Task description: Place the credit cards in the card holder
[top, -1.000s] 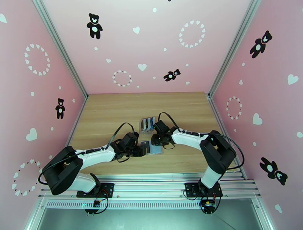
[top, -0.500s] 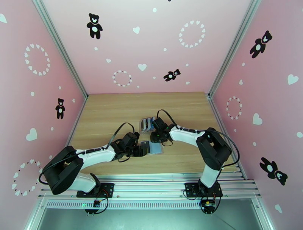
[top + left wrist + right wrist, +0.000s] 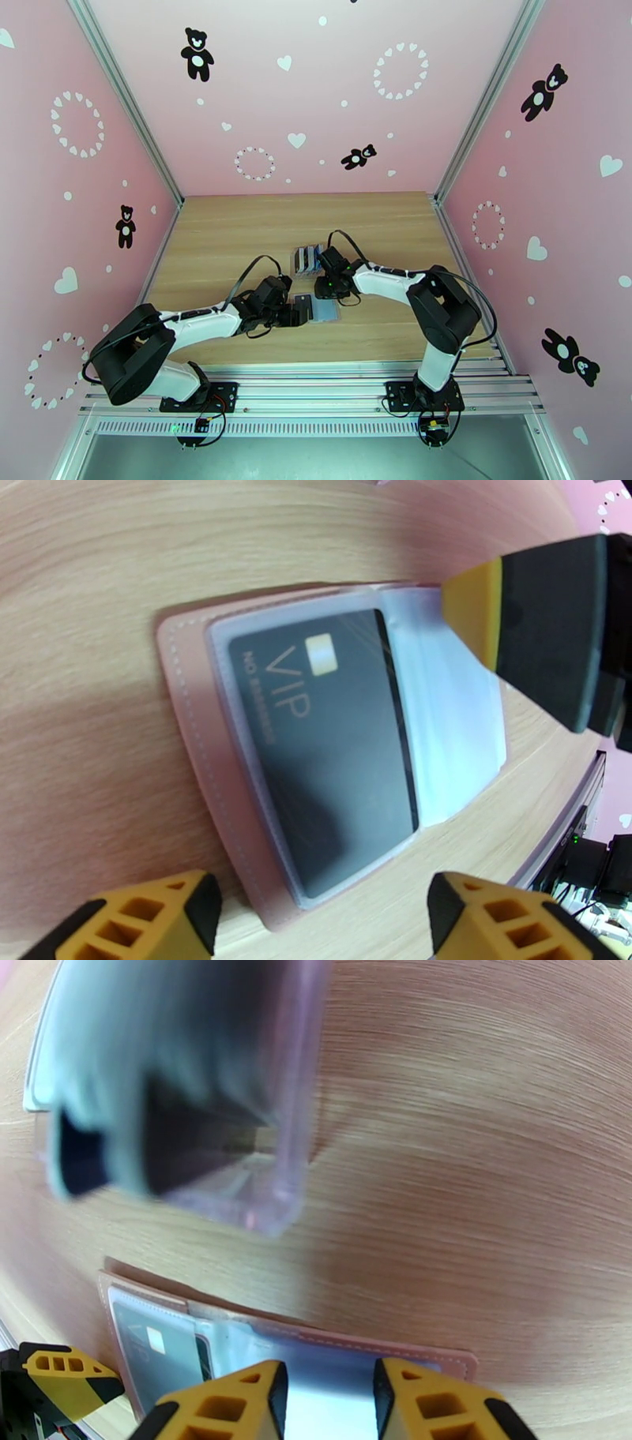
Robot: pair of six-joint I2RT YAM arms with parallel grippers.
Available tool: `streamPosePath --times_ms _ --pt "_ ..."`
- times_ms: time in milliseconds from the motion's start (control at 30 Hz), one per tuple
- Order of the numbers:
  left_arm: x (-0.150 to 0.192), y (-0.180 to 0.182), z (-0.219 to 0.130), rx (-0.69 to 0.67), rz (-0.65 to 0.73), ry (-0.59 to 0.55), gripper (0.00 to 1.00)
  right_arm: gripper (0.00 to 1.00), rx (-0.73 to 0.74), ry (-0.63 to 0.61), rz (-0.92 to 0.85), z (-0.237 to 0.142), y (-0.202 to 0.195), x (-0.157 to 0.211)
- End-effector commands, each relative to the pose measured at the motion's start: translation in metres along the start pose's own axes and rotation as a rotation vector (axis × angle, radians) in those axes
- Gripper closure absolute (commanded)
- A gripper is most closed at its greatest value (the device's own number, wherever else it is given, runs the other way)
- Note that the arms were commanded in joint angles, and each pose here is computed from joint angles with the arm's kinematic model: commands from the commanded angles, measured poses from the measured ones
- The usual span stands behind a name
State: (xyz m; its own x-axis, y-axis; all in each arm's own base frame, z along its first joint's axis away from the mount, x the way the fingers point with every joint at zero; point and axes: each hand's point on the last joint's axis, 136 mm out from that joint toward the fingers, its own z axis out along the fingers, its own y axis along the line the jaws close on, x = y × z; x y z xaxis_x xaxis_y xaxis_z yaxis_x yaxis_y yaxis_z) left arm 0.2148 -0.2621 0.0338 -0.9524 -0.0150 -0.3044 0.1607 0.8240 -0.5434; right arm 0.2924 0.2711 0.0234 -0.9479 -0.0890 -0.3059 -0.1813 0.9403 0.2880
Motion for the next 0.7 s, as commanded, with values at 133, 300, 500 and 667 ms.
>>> streamPosePath --times_ms 133,300,500,667 --pt "-0.001 -0.012 0.003 0.038 0.01 0.008 0.24 0.64 -0.028 0.052 0.017 -0.001 0.007 0.026" --pt "-0.002 -0.015 0.004 0.055 0.008 0.011 0.24 0.64 -0.048 0.057 0.018 -0.001 0.014 0.03" --pt "-0.003 -0.031 -0.003 0.142 0.017 -0.006 0.22 0.64 -0.08 0.064 0.031 0.001 0.021 0.033" --pt "-0.006 -0.043 -0.009 0.187 0.042 -0.013 0.2 0.64 -0.129 0.069 0.059 0.003 0.029 0.034"
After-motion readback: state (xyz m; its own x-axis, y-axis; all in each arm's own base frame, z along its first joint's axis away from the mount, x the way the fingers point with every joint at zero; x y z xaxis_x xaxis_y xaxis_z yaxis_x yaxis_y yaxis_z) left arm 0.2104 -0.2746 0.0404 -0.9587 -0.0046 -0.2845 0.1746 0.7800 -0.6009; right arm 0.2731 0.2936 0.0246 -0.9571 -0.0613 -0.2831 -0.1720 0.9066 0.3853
